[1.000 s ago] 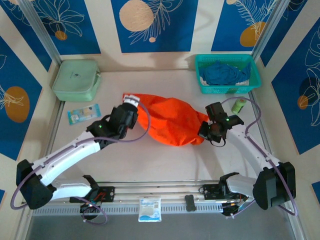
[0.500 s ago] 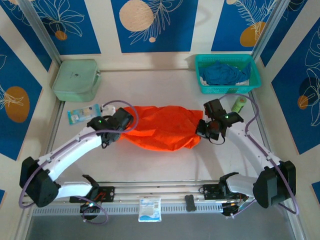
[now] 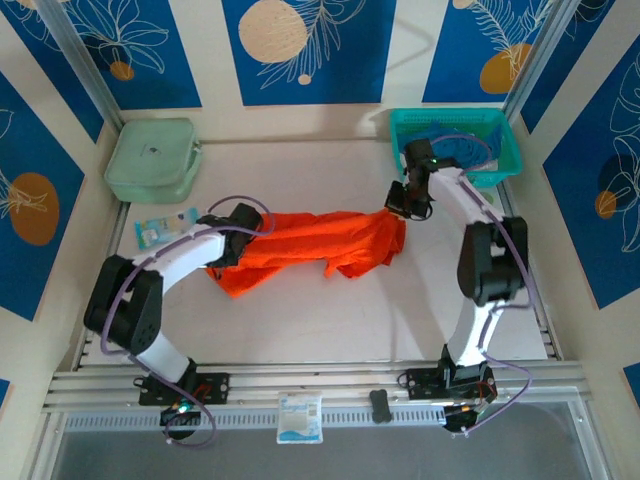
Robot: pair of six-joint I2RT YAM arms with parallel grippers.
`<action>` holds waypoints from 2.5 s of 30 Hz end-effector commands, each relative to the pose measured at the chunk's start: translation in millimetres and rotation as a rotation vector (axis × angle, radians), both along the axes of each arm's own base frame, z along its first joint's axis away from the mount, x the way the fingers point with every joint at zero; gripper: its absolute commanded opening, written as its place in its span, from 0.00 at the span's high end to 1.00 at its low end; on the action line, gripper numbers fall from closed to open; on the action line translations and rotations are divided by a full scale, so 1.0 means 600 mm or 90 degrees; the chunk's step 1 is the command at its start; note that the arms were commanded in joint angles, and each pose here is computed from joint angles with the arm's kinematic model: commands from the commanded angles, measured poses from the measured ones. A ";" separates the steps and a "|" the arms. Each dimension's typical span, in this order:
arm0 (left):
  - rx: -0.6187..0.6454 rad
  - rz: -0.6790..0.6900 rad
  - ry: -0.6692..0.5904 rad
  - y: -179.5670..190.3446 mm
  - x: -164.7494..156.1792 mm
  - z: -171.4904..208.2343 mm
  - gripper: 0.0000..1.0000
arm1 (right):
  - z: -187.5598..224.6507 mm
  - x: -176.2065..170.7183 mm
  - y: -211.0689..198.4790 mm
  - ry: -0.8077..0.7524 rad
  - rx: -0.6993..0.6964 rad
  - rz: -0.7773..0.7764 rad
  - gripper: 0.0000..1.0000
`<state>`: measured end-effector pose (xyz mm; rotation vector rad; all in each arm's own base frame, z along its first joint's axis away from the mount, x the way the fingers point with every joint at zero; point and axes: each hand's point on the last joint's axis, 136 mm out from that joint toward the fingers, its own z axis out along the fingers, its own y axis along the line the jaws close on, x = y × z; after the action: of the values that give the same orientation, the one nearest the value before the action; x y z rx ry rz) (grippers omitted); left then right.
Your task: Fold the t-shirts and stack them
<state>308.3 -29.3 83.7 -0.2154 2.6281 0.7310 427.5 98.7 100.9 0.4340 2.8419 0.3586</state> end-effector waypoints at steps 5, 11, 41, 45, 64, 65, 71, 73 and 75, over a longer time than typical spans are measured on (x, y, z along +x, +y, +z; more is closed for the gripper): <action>-0.012 -0.012 -0.002 -0.014 0.037 -0.008 1.00 | 0.030 -0.008 0.006 -0.014 -0.015 0.006 0.43; -0.027 -0.018 0.002 -0.021 0.037 -0.019 1.00 | 0.010 -0.152 0.047 0.026 0.033 -0.035 0.47; -0.085 -0.032 -0.038 -0.033 0.029 -0.008 1.00 | -0.140 -0.245 0.185 0.175 0.043 -0.177 0.70; -0.080 -0.032 -0.037 -0.031 0.027 -0.010 1.00 | -0.148 -0.241 0.174 0.156 0.004 -0.182 0.81; -0.110 -0.055 -0.063 -0.041 0.027 0.021 1.00 | 0.034 -0.319 0.067 0.008 -0.118 -0.059 1.00; -0.114 -0.057 -0.065 -0.042 0.028 0.022 1.00 | 0.041 -0.337 0.059 0.011 -0.116 -0.049 1.00; -0.142 -0.074 -0.069 -0.056 0.028 0.032 1.00 | 0.030 -0.446 0.030 0.091 -0.074 -0.001 1.00; -0.155 -0.082 -0.072 -0.061 0.026 0.039 1.00 | 0.021 -0.475 0.024 0.116 -0.058 0.001 1.00; -0.174 -0.097 -0.076 -0.071 0.021 0.051 1.00 | 0.014 -0.497 0.018 0.131 -0.051 -0.002 1.00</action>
<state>324.2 -64.7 100.3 -0.1621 2.5935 0.3749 165.3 117.4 117.9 0.4879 2.9192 0.2204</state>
